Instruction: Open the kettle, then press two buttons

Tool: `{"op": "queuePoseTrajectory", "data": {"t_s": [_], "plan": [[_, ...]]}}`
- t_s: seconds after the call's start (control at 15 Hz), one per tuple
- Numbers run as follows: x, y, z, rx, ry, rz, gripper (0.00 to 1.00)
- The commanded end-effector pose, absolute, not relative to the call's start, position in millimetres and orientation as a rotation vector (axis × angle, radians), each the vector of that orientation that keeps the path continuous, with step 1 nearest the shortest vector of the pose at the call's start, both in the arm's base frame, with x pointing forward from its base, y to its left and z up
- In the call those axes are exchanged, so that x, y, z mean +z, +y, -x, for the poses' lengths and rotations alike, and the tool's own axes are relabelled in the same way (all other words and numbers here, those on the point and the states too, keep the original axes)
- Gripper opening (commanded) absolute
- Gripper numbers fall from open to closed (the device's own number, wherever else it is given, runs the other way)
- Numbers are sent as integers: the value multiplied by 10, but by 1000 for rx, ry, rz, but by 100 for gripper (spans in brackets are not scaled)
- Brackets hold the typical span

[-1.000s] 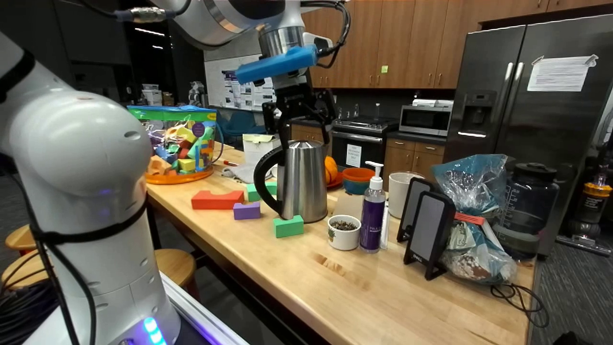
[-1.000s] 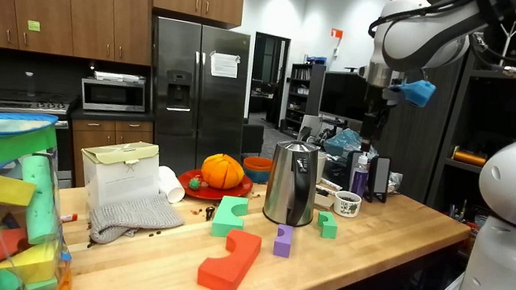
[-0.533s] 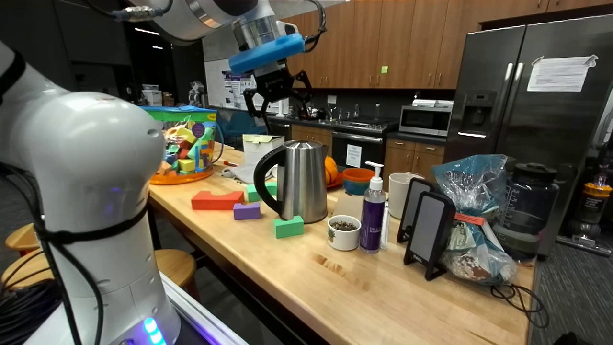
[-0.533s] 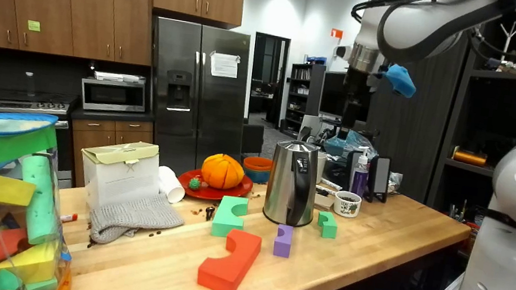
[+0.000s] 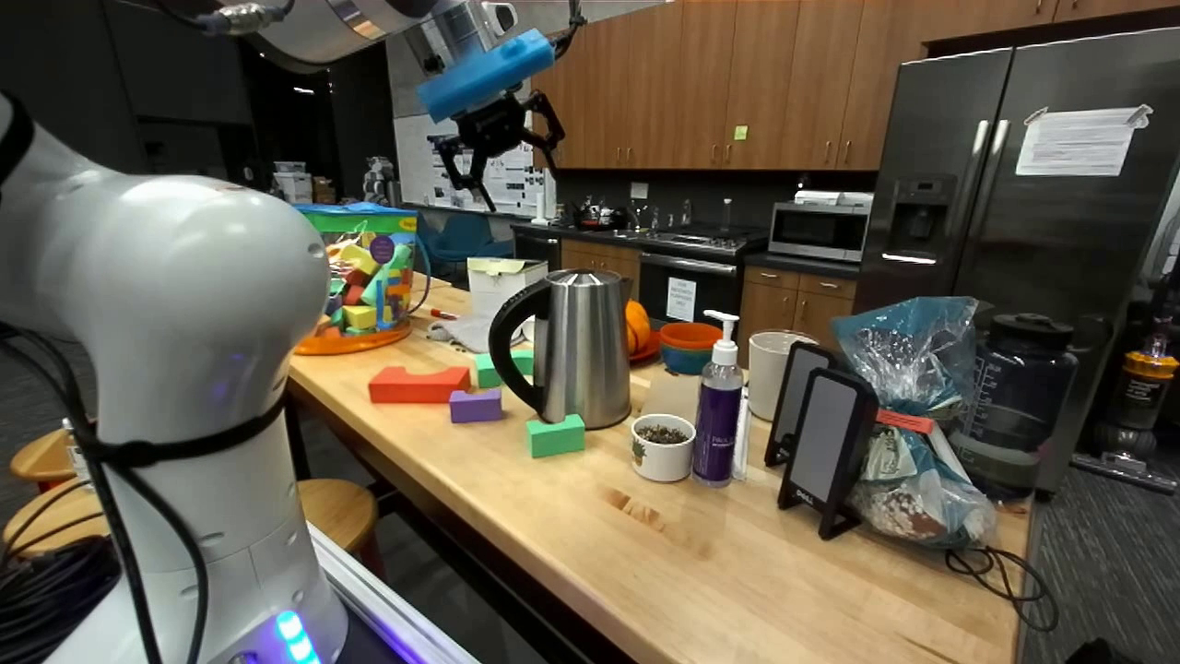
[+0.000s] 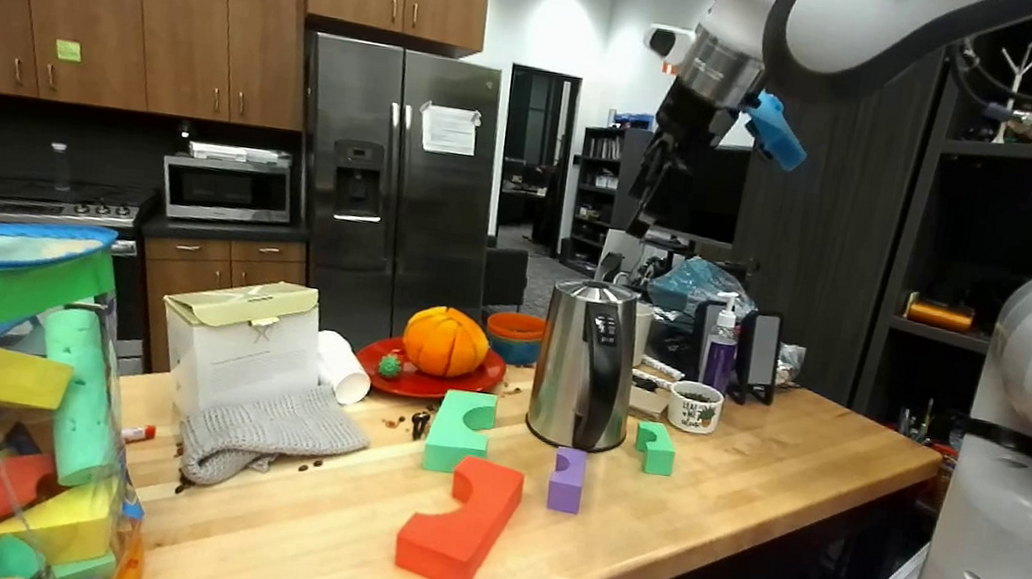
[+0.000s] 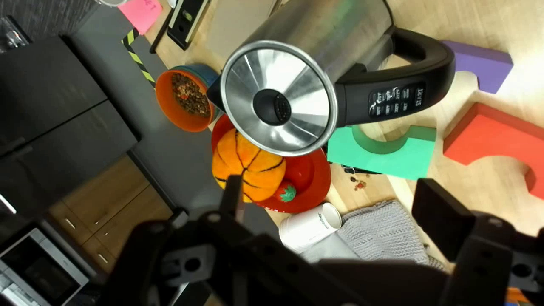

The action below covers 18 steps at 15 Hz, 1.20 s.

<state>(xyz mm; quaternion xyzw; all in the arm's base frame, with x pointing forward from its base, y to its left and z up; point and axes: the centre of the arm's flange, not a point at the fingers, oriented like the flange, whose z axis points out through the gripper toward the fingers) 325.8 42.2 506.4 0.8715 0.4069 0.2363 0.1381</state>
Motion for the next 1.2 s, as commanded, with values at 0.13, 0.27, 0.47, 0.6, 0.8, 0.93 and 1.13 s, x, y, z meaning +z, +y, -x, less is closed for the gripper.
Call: {"op": "queuePoseTrajectory", "data": {"t_s": [0.13, 0.27, 0.47, 0.6, 0.8, 0.93, 1.13], "plan": [[5062, 460, -3260, 687, 1173, -2517, 100], [5078, 452, -3289, 702, 1211, -2460, 100], [5142, 409, -3347, 694, 1373, -2307, 100], [5190, 350, -3383, 712, 1471, -2233, 100], [5219, 235, -3512, 755, 1617, -2171, 100], [5188, 168, -3620, 763, 1653, -2100, 100], [5061, 123, -3824, 698, 1679, -2013, 100]]}}
